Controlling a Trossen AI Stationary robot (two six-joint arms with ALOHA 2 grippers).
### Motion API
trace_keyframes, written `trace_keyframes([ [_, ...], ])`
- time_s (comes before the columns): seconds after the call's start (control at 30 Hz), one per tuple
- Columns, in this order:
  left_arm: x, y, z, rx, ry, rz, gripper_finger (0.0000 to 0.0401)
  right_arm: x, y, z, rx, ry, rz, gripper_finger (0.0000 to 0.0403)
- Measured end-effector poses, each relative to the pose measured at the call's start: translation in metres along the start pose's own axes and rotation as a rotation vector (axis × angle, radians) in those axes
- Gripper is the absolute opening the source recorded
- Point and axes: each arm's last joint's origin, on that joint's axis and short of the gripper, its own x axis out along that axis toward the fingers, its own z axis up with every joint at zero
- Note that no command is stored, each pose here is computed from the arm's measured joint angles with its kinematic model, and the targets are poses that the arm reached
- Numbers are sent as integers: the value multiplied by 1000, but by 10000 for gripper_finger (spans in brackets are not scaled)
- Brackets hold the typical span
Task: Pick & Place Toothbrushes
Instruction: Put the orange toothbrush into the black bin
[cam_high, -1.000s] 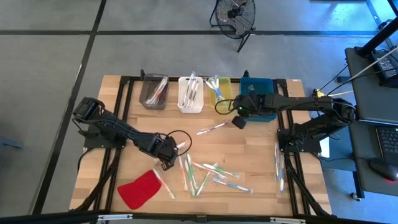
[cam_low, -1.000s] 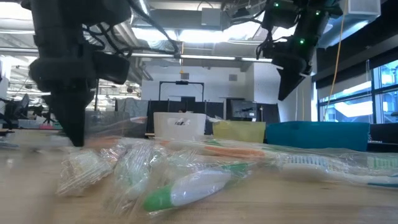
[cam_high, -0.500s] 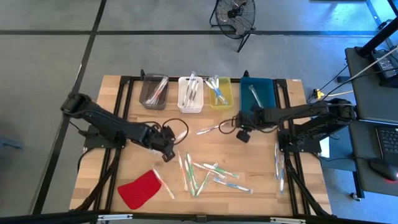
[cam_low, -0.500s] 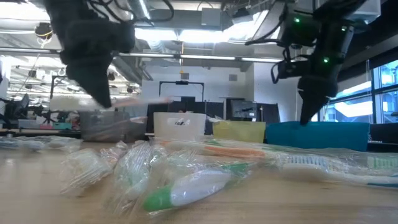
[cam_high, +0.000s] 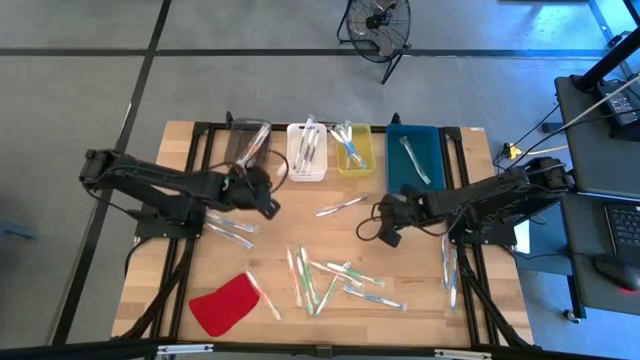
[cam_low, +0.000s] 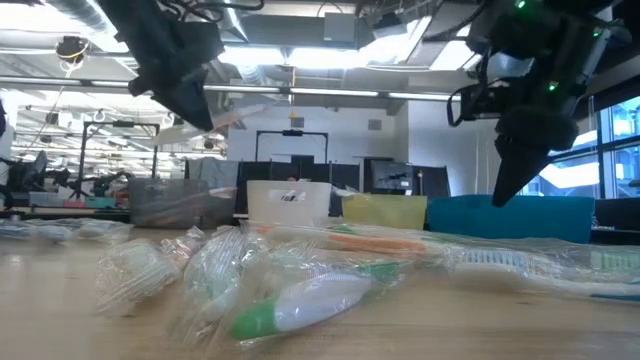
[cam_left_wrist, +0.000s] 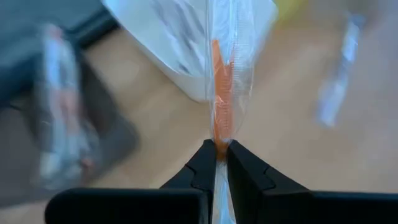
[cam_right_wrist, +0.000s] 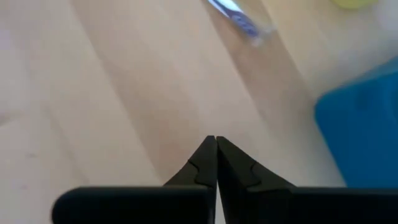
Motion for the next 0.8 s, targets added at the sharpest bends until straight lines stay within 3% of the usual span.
trace_keyframes([
  [0.37, 18, 50, 32, -114, -95, 268, 22, -10, 28, -3, 2, -118, 134, 16],
  [0.57, 31, 80, 43, -194, -79, 396, 22, -13, 37, 1, 0, -185, 192, 4],
  [0.8, 52, 102, 47, -253, -19, 511, 22, -14, 38, 2, -14, -202, 203, 25],
])
